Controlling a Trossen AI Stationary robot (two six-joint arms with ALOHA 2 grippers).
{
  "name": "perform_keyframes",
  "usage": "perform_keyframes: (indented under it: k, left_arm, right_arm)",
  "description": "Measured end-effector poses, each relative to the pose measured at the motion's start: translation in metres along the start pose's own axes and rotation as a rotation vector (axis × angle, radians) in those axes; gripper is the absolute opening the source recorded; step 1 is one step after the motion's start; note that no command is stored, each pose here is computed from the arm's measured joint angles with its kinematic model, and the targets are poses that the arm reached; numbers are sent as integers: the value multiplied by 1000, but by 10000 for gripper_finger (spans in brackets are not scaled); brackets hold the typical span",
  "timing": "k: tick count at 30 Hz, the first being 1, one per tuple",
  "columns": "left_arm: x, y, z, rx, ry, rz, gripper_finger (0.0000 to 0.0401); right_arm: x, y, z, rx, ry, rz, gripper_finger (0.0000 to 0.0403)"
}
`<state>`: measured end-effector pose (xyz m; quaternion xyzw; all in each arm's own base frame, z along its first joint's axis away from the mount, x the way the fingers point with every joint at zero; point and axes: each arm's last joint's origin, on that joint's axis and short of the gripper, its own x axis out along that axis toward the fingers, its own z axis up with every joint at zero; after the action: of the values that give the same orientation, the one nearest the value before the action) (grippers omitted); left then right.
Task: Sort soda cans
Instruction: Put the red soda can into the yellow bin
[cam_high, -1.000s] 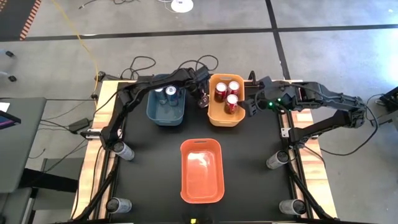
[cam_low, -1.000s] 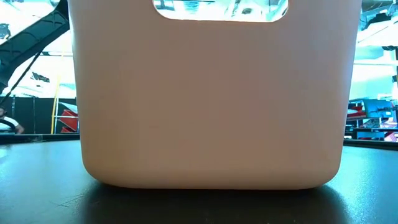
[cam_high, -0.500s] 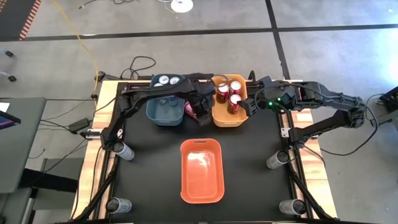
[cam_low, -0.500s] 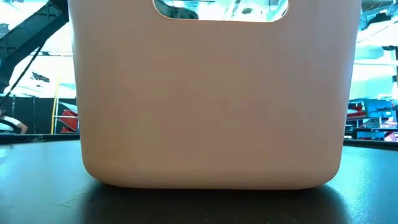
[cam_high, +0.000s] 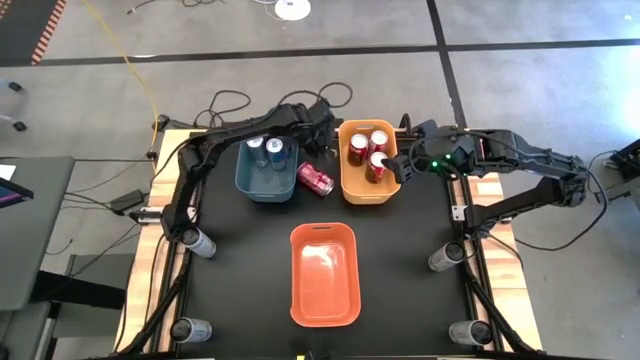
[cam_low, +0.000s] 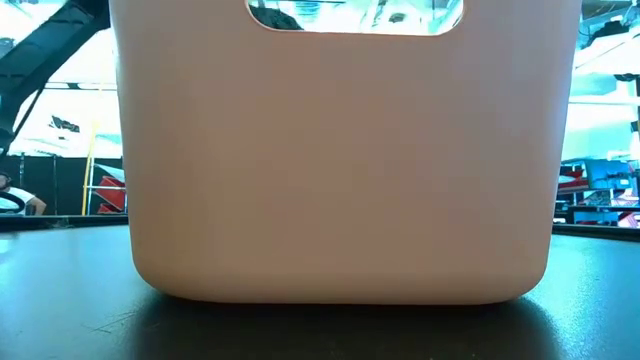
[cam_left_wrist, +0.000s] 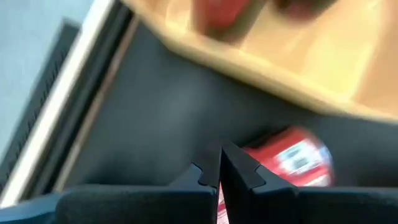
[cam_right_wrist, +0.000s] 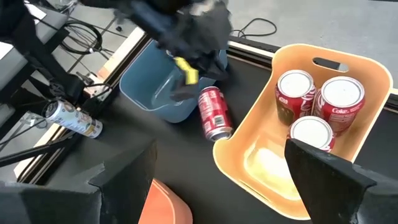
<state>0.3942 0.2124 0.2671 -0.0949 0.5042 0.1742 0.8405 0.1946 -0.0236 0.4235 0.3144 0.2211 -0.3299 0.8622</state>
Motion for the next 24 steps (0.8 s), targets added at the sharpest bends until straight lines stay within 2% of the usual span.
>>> perform_keyframes:
  k: [3, 8, 15, 20, 24]
  left_arm:
    - [22, 2, -6, -9, 71, -4, 0]
    - [40, -9, -11, 45, 133, -29, 0]
    - [47, -25, -15, 91, 185, -43, 0]
    - [46, -48, -16, 128, 198, -78, 0]
    - [45, -75, -17, 122, 208, -178, 0]
  right_arm:
    - [0, 0, 0, 2, 1, 3, 369]
    - [-1, 2, -2, 9, 4, 12, 369]
    - [-1, 3, -2, 19, 3, 20, 369]
    - [-1, 4, 0, 21, -11, 33, 369]
    - [-1, 4, 0, 14, -12, 31, 369]
